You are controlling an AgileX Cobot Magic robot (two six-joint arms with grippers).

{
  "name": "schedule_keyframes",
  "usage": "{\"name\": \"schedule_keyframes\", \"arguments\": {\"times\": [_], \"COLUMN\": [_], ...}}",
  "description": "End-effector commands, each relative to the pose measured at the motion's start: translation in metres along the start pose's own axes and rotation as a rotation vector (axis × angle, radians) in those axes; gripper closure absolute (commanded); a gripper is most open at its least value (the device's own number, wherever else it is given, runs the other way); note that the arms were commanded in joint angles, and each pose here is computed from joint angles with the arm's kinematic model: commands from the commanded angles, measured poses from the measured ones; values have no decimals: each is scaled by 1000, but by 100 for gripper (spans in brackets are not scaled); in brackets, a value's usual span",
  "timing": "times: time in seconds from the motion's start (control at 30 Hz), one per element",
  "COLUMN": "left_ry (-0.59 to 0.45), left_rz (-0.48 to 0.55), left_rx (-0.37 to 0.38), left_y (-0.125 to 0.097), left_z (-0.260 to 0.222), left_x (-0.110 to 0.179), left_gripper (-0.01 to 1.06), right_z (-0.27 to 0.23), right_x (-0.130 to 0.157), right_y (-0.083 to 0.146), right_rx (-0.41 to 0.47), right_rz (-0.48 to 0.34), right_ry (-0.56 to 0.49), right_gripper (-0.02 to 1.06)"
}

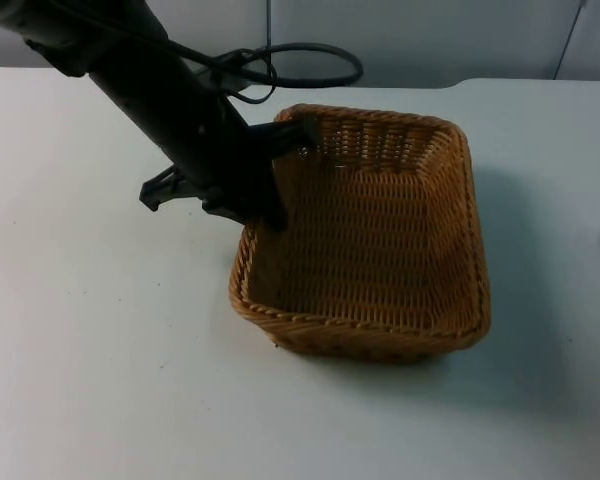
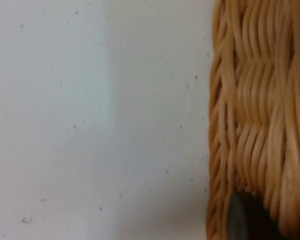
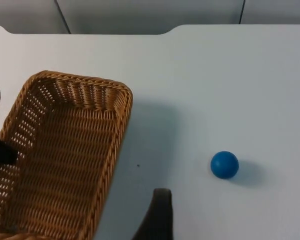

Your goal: Pick up the basket with the left hand and place the ball into the basket with the right hand.

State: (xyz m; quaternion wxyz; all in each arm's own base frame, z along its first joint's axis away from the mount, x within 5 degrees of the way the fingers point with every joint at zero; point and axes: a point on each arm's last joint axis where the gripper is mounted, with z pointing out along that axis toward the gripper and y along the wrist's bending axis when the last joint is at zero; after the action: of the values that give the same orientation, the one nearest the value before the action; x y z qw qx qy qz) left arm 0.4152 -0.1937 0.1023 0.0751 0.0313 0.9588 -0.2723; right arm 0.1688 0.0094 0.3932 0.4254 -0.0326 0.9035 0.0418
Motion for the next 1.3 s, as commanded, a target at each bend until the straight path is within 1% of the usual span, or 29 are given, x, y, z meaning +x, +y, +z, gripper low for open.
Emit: {"name": "schedule_keyframes", "arguments": {"times": [0.0, 0.07, 0.13, 0.2, 0.27, 0.33, 0.37, 0.4, 0.47, 0.5, 0.53, 0.6, 0.63, 0.7, 0.77, 0.8, 0.93, 0.97, 1.07, 1.13, 1.17, 1.23, 1.27], "left_ry": [-17, -27, -31, -28, -30, -51, -51, -78, -105, -105, -123, -130, -130, -124, -111, -111, -113, -113, -117, -117, -117, -111, -111], "left_rz": [-16, -72, -120, -131, -144, -127, -127, -121, -110, -110, -96, -83, -83, -95, -96, -96, -106, -106, -106, -104, -104, -98, -98], "left_rx": [-3, -1, 30, 39, 53, 72, 72, 72, 52, 52, 36, 43, 43, 46, 34, 34, 23, 23, 19, 18, 18, 18, 18], "left_y": [-3, -3, -7, -9, -15, -26, -26, -34, -42, -42, -43, -48, -48, -43, -38, -38, -30, -30, -28, -28, -28, -28, -28], "left_z": [-1, -1, -3, -5, -15, -33, -33, -48, -68, -68, -78, -93, -93, -101, -103, -103, -107, -107, -108, -108, -108, -108, -108], "left_x": [-2, -3, -3, -3, -4, -5, -5, -7, -7, -7, -7, -6, -6, -7, -8, -8, -10, -10, -11, -11, -11, -10, -10], "left_gripper": [105, 105, 105, 105, 105, 105, 105, 105, 105, 105, 105, 105, 105, 105, 105, 105, 105, 105, 105, 105, 105, 105, 105], "right_z": [-2, -2, 1, 4, 15, 32, 32, 44, 65, 65, 75, 98, 98, 126, 146, 146, 198, 198, 238, 266, 266, 280, 286], "right_x": [-3, -3, -3, -3, -3, -4, -4, -6, -9, -9, -10, -11, -11, -17, -25, -25, -28, -28, -19, -6, -6, 6, 11], "right_y": [-2, -3, -5, -6, -7, -10, -10, -11, -13, -13, -14, -16, -16, -18, -20, -20, -23, -23, -24, -29, -29, -35, -41], "right_rx": [15, 33, 49, 51, 57, 58, 58, 54, 53, 53, 53, 42, 42, 24, 20, 20, -14, -14, -55, -48, -48, -35, -30], "right_rz": [-12, -23, -35, -37, -51, -57, -57, -70, -65, -65, -66, -53, -53, -63, -69, -69, -71, -71, -68, -78, -78, -81, -70], "right_ry": [-21, -21, -9, 5, 50, 100, 100, 121, 145, 145, 155, 195, 195, 244, 268, 268, 352, 352, 419, 496, 496, 547, 570], "right_gripper": [29, 29, 29, 29, 29, 29, 29, 29, 29, 29, 29, 29, 29, 29, 29, 29, 29, 29, 29, 29, 29, 29, 29]}}
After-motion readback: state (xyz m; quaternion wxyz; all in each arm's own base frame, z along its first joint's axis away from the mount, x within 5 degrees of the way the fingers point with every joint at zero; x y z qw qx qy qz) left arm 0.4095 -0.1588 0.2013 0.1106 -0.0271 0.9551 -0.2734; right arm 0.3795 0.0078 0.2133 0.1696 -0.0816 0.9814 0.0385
